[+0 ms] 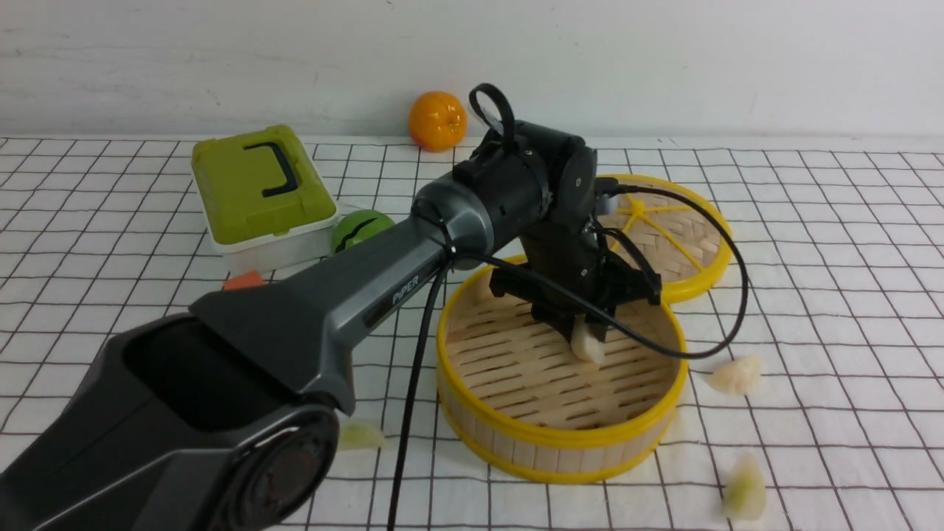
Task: Put the dumplings into the steamer on the table with the white tablecloth.
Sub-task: 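Place the dumpling into the bamboo steamer basket with the left gripper, then reach for and grasp a dumpling on the table with the left gripper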
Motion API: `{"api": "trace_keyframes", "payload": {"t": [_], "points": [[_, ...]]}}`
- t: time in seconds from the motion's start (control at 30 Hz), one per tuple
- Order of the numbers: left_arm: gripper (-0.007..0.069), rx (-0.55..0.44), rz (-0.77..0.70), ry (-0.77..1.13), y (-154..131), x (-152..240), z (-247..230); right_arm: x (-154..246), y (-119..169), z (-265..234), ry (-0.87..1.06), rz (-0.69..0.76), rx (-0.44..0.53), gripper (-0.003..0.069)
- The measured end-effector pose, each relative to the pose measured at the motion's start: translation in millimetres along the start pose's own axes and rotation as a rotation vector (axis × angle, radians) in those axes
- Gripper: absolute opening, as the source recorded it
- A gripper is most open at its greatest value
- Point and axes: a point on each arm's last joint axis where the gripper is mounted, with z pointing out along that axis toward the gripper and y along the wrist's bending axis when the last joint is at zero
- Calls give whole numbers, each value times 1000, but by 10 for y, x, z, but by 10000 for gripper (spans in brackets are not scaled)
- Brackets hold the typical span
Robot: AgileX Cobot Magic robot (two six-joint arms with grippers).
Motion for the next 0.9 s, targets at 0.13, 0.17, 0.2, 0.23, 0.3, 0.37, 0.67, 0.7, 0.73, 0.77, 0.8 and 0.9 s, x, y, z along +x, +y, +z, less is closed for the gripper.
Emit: {"api": "trace_keyframes", "payload": {"t": [0.13,0.17,0.2,0.23,0.3,0.37,0.67,0.7,0.73,0.77,0.8,0.9], "points": [[388,-10,2,10,-4,-1,-93,2,-3,-8,-2,-3,7,88],[399,-10,3,7,-5,-5,-105,2,-3,-8,-2,-3,7,88],[433,-20,22,7,-11,-17,-231,3,-4,-8,-2,-3,8,90],[450,-28,42,-1,-19,-33,-364,3,-5,-8,-2,-1,9,90],[468,-55,103,-30,-37,-73,-811,3,-5,-8,-2,-1,9,90],[472,-68,156,-96,-52,-108,-1215,3,-5,-8,-2,-1,9,90],[463,-60,228,-309,28,168,-2769,3,-6,-8,-2,-2,10,93],[454,-73,224,-302,121,304,-2914,3,-6,-8,-2,-3,10,93],[451,-81,218,-289,178,379,-2958,3,-6,-8,-2,-3,10,93],[445,-100,198,-258,298,520,-2996,-1,-7,-8,-6,-3,11,93],[442,-112,184,-235,374,605,-2996,-3,-7,-8,-9,-3,11,93],[432,-157,120,-144,637,904,-2912,-11,-9,-8,-17,-3,13,93]]}}
